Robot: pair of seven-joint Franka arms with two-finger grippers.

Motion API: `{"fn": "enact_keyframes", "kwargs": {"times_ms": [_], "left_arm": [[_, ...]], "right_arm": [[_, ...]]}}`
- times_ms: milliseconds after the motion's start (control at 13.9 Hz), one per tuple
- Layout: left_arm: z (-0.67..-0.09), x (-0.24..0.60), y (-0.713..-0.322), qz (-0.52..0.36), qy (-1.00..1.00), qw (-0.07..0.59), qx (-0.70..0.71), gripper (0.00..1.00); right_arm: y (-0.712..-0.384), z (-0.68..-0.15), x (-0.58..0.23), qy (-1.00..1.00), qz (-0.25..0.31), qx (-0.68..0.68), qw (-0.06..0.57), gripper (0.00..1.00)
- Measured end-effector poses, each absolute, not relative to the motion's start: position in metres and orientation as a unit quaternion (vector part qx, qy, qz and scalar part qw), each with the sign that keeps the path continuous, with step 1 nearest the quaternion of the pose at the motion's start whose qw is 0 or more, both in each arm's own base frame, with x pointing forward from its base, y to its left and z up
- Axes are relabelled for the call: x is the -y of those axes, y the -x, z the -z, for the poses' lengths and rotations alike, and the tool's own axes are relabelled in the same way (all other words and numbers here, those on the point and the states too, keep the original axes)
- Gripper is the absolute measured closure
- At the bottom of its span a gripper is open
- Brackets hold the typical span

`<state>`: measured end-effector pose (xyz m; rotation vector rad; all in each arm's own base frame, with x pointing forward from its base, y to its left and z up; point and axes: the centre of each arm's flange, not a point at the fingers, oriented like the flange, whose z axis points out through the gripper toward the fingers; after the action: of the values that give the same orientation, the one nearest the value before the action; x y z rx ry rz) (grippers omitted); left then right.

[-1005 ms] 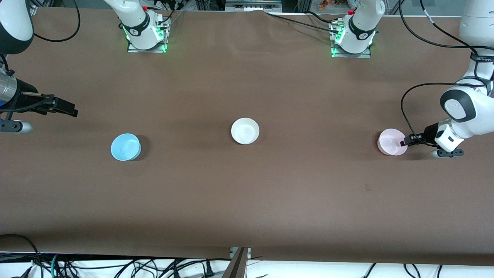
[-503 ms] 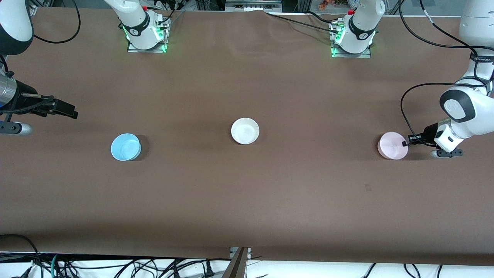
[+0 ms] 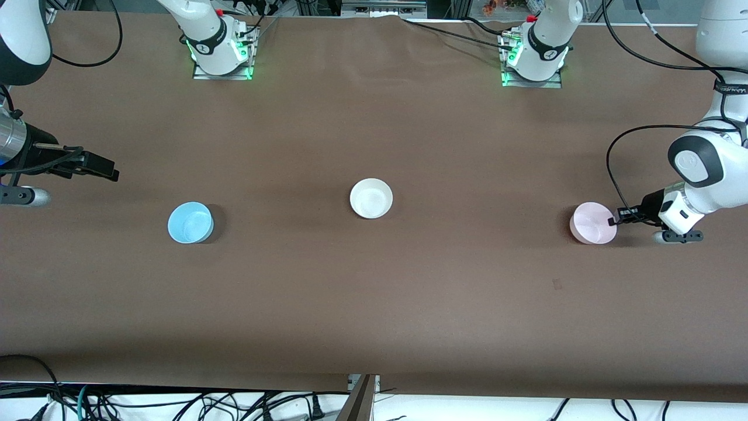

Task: Stack pink and blue bowls on white bowl
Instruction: 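Close the left gripper on the pink bowl rim and lift, then carry the pink bowl with the left gripper onto the white bowl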

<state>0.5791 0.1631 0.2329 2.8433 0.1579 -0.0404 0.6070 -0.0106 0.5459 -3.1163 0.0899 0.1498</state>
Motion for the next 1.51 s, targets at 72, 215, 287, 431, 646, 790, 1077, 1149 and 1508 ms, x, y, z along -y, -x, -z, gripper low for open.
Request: {"fn": "enact_keyframes", "kwargs": {"times_ms": [72, 215, 287, 431, 646, 790, 1077, 1149, 1508], "left_arm": [[-0.242, -0.144, -0.586, 0.015, -0.986, 0.153, -0.059, 0.97], [-0.261, -0.096, -0.6, 0.016, -0.984, 0.161, -0.068, 0.97], [-0.269, -0.07, -0.605, 0.017, -0.984, 0.164, -0.072, 0.97], [-0.282, -0.013, -0.611, 0.022, -0.982, 0.173, -0.076, 0.97], [-0.298, 0.074, -0.616, 0.036, -0.978, 0.186, -0.094, 0.97], [-0.309, 0.128, -0.615, 0.044, -0.975, 0.187, -0.113, 0.97], [-0.32, 0.233, -0.605, 0.053, -0.971, 0.191, -0.135, 0.97], [-0.318, 0.258, -0.6, 0.053, -0.97, 0.193, -0.138, 0.97], [-0.293, 0.347, -0.571, 0.066, -0.971, 0.194, -0.121, 0.97]], "right_arm": [[-0.607, -0.546, 0.011, 0.998, -0.048, -0.029, 0.01, 0.01], [-0.607, -0.546, 0.011, 0.998, -0.048, -0.029, 0.01, 0.01], [-0.607, -0.546, 0.011, 0.998, -0.048, -0.029, 0.01, 0.01], [-0.607, -0.546, 0.011, 0.998, -0.048, -0.029, 0.01, 0.01], [-0.607, -0.546, 0.011, 0.998, -0.048, -0.029, 0.011, 0.01], [-0.607, -0.546, 0.011, 0.998, -0.048, -0.029, 0.011, 0.01], [-0.607, -0.545, 0.01, 0.998, -0.048, -0.029, 0.011, 0.01], [-0.607, -0.545, 0.01, 0.998, -0.048, -0.029, 0.011, 0.01], [-0.607, -0.545, 0.01, 0.998, -0.048, -0.029, 0.011, 0.01]]}}
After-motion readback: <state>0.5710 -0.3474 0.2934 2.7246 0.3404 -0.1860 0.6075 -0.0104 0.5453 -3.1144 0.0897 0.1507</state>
